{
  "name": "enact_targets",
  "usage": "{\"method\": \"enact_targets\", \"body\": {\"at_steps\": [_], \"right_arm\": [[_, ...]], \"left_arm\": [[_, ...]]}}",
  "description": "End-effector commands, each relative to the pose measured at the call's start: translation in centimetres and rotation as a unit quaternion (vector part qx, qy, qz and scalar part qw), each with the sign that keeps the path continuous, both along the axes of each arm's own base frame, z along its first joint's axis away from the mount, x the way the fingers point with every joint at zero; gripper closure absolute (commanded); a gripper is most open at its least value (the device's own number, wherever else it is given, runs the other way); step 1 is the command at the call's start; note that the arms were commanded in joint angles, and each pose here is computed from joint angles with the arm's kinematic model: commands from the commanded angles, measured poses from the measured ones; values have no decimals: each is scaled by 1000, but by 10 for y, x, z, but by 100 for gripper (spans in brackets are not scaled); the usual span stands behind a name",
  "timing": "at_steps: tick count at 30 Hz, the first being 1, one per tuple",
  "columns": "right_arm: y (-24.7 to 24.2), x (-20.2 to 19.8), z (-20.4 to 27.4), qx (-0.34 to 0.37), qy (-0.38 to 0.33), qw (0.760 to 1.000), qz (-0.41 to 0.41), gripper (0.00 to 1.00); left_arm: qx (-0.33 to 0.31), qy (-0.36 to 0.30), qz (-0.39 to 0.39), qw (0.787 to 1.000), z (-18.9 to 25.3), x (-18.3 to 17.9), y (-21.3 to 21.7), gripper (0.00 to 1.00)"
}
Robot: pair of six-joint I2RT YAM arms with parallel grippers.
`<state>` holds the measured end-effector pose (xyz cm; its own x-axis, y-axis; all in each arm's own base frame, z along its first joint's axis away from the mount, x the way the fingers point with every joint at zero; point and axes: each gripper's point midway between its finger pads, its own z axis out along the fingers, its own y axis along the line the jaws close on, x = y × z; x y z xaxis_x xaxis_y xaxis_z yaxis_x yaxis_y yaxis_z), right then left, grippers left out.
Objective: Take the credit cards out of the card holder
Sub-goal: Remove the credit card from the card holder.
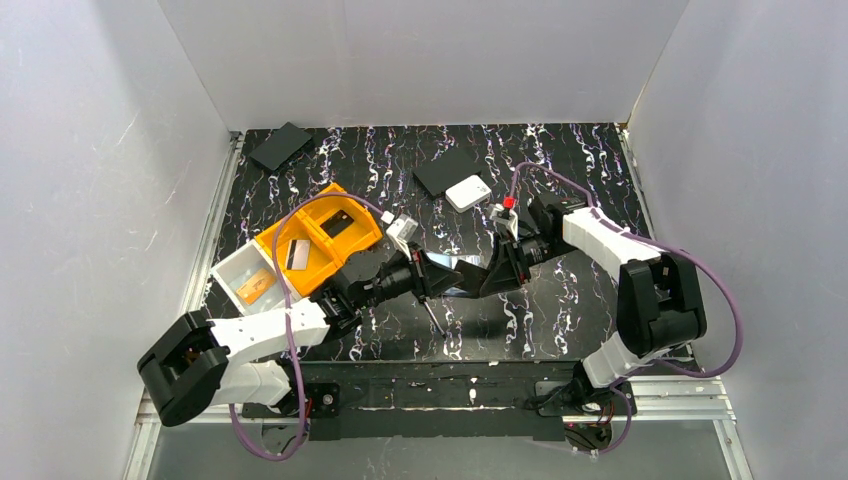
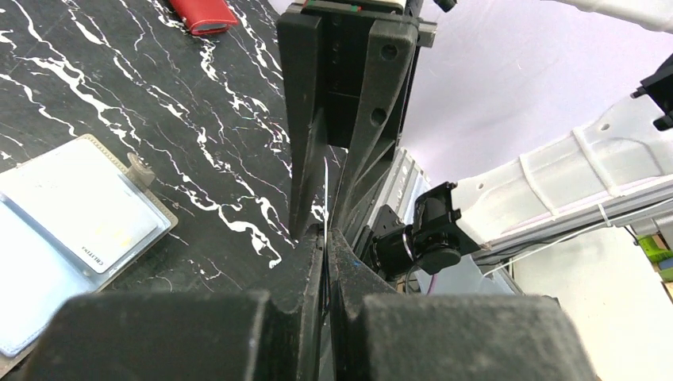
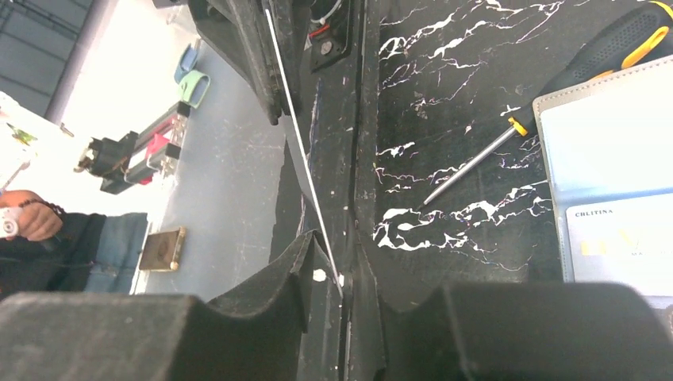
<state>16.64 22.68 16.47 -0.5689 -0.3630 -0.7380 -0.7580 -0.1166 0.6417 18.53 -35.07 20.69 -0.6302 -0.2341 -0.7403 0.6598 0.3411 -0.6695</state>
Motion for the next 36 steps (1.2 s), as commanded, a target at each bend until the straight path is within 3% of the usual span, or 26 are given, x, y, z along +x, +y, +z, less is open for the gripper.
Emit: {"method": "enact_targets", "body": {"at_steps": [1,5,7,13,16,20,24,29,36], "right_arm": [[3,9,23,44,9,999,-27,69],[3,16,32,71,27,996,-43,73],[2,18,36,84,50,994,-48,79],[2,21,41,95,18,994,-48,99],[1,23,40,95,18,994,-51,99],[-2,31,39,91,2,994,-66,99],[-5,37,32,74,-30,993,-93,99],[-6,38,21,44,-62,992,-97,99],[-8,12,-8,-25,-58,998,-10,99]], "left_arm": [[-14,-9,16,1000,3,3,2,100],[-15,-6,15,1000,2,2,2,100],[-15,-5,15,1000,1,2,2,100],[-18,-4,19,1000,2,3,3,98],[-20,-2,32,999,1,5,7,80],[0,1,75,997,-5,11,27,30],[70,-21,88,993,1,10,57,3],[171,-35,64,983,10,4,89,2],[291,-78,-116,947,29,-11,77,2]]}}
